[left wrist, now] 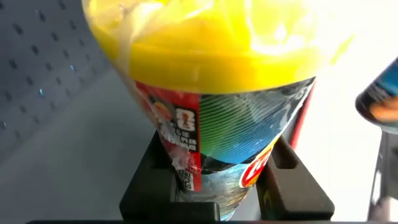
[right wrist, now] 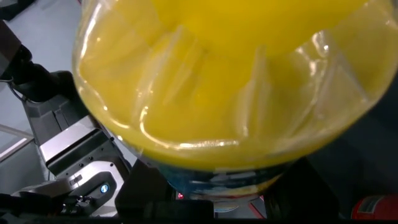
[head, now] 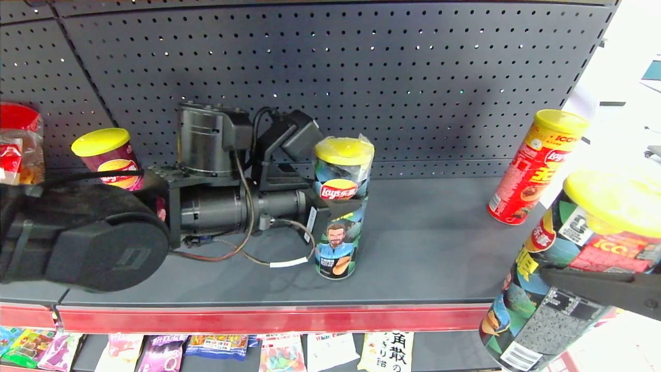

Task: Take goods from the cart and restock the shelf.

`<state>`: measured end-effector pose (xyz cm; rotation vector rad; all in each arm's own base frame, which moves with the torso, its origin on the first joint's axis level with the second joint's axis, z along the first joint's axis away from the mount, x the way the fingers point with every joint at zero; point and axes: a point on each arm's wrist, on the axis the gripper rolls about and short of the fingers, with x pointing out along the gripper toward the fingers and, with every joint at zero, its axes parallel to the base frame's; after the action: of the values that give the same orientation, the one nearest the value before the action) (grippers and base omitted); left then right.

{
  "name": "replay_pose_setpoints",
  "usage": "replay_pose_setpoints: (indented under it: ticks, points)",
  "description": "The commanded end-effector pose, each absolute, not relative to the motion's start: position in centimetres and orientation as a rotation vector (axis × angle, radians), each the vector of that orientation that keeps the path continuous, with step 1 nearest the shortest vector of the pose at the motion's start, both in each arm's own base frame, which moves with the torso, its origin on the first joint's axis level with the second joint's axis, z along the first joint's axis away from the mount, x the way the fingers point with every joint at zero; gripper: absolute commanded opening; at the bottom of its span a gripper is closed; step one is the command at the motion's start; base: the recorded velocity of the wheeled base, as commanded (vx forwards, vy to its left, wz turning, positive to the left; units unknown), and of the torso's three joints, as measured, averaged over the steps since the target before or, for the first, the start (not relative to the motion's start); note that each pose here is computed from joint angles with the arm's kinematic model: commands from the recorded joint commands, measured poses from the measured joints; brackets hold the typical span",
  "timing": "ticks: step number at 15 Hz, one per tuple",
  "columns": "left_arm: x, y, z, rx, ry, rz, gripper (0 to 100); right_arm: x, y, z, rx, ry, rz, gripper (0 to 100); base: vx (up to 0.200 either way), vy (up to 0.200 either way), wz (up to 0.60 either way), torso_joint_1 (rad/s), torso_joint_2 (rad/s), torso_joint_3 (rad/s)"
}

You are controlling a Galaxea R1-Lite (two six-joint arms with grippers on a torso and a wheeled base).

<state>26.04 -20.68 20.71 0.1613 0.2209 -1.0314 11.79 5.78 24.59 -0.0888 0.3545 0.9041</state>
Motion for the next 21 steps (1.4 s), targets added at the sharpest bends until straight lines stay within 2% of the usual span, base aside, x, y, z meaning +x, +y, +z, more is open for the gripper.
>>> replay_pose_setpoints:
  ticks: [1, 4, 19, 20, 21]
  points:
    - [23.9, -20.2, 21.2, 0.165, 0.204, -1.037, 0, 11.9, 5.8, 24.6, -0.089, 0.355, 0.906, 0, 0.000, 0.000, 0.00, 0.000, 0.00, 0.000]
    - [23.5, -20.8, 20.8, 0.170, 0.178, -1.001, 0, 11.9, 5.8, 24.6, -0.089, 0.355, 0.906, 0, 0.000, 0.000, 0.00, 0.000, 0.00, 0.000]
    - [21.8, -20.0, 18.7, 0.168, 0.234, -0.970, 0, 12.2, 6.0, 24.5, -0.088, 0.366, 0.906, 0, 0.000, 0.000, 0.00, 0.000, 0.00, 0.000]
    - [21.7, -19.9, 18.5, 0.169, 0.237, -0.970, 100, 12.2, 6.0, 24.5, -0.088, 0.366, 0.906, 0, 0.000, 0.000, 0.00, 0.000, 0.00, 0.000]
    - [21.6, -19.9, 18.4, 0.166, 0.228, -0.970, 100, 12.3, 6.0, 24.5, -0.087, 0.367, 0.907, 0, 0.000, 0.000, 0.00, 0.000, 0.00, 0.000]
